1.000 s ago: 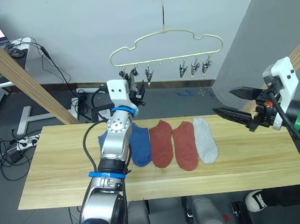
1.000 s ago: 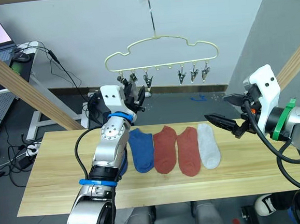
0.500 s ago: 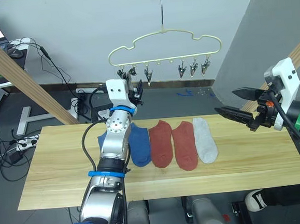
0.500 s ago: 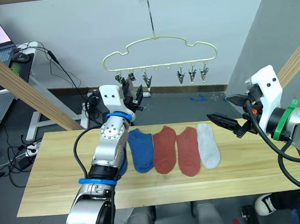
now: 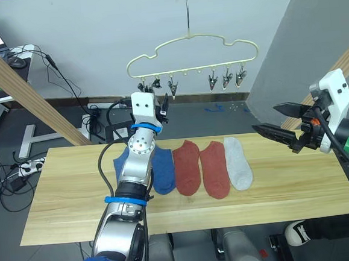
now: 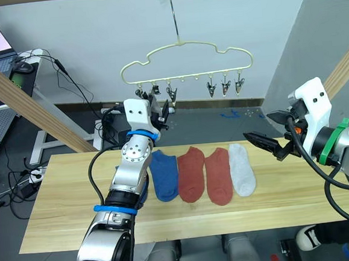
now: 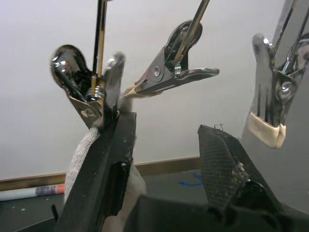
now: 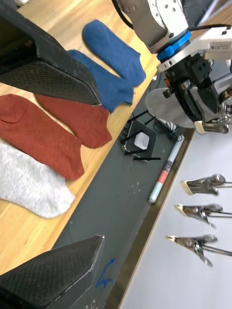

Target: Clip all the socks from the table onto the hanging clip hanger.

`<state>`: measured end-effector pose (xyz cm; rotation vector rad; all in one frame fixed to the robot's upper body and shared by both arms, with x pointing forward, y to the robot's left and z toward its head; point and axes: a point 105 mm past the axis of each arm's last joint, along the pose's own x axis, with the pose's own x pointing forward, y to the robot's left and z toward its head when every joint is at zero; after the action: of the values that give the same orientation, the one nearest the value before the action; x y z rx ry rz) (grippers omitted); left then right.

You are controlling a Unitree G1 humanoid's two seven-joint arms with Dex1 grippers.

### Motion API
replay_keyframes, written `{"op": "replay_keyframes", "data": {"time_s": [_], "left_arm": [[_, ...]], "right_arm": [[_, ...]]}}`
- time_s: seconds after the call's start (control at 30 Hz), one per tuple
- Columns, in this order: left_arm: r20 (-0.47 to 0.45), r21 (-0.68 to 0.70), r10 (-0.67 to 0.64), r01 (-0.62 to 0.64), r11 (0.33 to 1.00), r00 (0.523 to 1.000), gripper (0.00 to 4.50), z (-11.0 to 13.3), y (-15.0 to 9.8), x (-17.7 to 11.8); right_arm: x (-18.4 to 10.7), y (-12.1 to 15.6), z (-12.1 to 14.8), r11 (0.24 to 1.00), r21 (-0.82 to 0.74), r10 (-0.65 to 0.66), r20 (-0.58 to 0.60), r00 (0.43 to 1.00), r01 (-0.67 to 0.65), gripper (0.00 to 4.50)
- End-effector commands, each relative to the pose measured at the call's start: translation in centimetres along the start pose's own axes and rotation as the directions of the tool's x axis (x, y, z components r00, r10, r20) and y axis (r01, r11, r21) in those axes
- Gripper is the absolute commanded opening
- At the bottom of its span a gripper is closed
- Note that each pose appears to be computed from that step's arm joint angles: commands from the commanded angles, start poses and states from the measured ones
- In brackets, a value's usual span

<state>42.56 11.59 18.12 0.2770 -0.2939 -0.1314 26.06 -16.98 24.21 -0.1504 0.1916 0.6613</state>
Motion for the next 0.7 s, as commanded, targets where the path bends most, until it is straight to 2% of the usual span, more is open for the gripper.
{"op": "replay_keyframes", "data": {"time_s": [0.03, 0.37, 0.7], "left_arm": [[0.001, 0.024, 0.052, -0.052, 0.998, 0.999, 2.32, 0.2, 1.3, 0.0], [0.057, -0.104, 0.005, 0.001, 0.995, 0.998, 2.32, 2.1, -0.2, 0.4], [0.111, -0.181, 0.024, -0.004, 0.983, 0.994, 2.32, 4.4, -0.8, 1.2]], "right_arm": [[-0.4, 0.2, 0.7, 1.0, -0.031, -0.004, 0.027, 1.0, 0.005, 4.47], [-0.4, 0.2, 0.6, 1.0, -0.028, -0.005, 0.024, 1.0, 0.006, 4.47], [-0.6, 0.3, 1.0, 0.999, -0.036, -0.012, 0.027, 1.0, 0.013, 4.47]]}}
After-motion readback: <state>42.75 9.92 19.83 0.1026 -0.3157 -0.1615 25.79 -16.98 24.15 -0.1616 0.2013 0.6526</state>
